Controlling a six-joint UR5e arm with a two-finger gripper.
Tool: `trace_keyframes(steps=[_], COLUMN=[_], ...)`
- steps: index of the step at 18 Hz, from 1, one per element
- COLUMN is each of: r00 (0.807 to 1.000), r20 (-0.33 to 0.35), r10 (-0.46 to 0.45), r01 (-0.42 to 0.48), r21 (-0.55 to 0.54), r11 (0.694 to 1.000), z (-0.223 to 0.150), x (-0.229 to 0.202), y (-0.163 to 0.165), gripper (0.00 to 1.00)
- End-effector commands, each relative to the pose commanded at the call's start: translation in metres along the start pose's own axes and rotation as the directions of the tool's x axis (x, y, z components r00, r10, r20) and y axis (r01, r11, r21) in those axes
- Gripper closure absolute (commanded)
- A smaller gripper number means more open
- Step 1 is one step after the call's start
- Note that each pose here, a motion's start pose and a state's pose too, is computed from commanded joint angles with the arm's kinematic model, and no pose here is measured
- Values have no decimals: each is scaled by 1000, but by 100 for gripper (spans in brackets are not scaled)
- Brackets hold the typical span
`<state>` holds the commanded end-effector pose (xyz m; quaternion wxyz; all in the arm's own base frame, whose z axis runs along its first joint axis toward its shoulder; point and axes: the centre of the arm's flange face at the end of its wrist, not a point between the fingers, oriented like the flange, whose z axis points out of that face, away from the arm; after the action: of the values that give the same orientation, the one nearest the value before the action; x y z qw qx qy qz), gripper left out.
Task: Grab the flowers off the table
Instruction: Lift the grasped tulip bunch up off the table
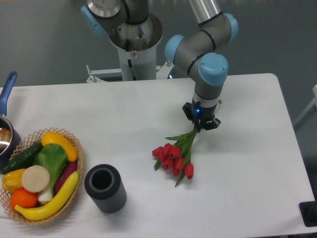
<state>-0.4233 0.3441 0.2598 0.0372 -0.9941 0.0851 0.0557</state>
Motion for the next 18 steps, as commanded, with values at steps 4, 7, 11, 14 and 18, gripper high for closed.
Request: trace_keyframes(steps=[4, 7, 11, 14, 18], r00=[997, 994, 996, 996, 996], r20=[80, 107, 81, 52, 28], r10=[11, -16, -49, -68, -85], r01=[-2, 27, 52, 69, 85], r21=[-113, -98, -26, -11, 7], r11=[994, 995, 998, 998, 996], z=[-30, -44, -66, -95, -123], x=[-20, -32, -51, -71, -87], y=[9, 16, 17, 20, 23], gripper=[100, 100, 100, 100, 100])
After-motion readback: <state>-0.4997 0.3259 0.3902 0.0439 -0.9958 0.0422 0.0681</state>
